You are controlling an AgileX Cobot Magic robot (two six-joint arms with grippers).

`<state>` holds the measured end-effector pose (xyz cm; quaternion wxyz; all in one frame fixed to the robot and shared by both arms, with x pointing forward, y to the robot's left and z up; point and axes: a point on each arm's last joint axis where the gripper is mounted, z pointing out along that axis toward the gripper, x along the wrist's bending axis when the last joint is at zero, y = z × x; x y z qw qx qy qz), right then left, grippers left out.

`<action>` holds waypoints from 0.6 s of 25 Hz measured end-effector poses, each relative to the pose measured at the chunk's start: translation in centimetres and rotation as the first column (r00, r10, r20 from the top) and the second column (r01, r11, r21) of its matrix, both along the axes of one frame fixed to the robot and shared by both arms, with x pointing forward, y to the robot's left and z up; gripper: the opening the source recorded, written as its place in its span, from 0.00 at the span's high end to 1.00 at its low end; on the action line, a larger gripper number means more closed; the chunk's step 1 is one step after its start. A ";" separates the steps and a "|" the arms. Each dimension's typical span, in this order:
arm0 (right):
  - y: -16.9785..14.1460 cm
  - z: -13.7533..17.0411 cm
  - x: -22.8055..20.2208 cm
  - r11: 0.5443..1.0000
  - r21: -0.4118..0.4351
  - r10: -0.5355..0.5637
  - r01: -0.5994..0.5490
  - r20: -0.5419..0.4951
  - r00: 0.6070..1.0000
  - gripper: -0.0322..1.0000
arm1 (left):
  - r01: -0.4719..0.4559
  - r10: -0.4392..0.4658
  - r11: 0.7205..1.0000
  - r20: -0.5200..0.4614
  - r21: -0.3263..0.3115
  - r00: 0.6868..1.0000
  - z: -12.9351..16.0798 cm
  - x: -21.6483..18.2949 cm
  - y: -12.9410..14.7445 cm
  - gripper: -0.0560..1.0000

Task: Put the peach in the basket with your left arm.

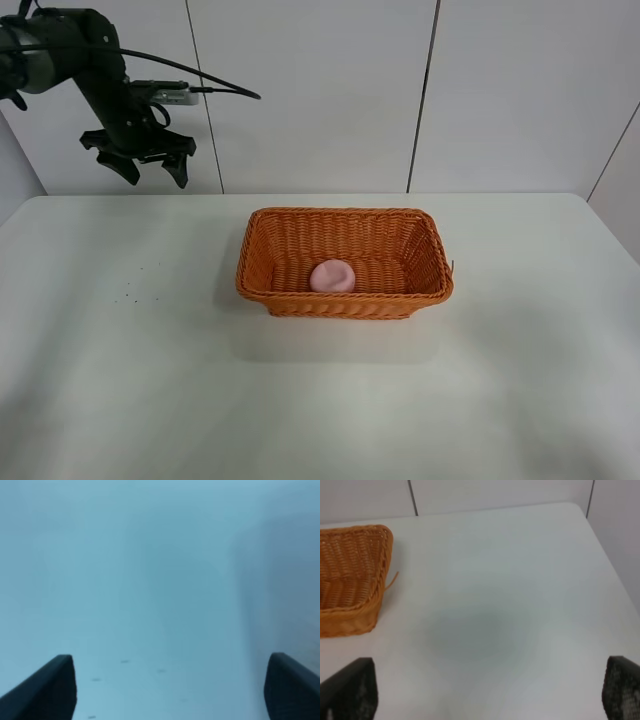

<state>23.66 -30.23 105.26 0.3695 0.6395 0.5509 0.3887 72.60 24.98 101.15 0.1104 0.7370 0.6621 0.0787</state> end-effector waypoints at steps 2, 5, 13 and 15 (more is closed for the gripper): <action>0.0 0.0 0.0 1.000 0.000 0.000 0.000 0.000 1.000 0.30 | -0.033 0.033 0.999 0.000 0.000 0.999 0.0 0.1 1.7 0.13; 0.0 0.0 0.0 1.000 0.000 0.000 0.000 0.000 1.000 0.30 | -0.061 0.061 0.998 -0.001 -0.006 0.998 0.0 0.2 3.0 0.13; 0.0 0.0 0.0 1.000 0.000 0.000 0.000 0.000 1.000 0.30 | -0.065 0.063 0.997 -0.049 -0.044 0.997 2.9 -3.1 2.9 0.14; 0.0 0.0 0.0 1.000 0.000 0.000 0.000 0.000 1.000 0.30 | -0.064 0.063 0.997 -0.033 -0.046 0.998 4.5 -4.6 2.9 0.14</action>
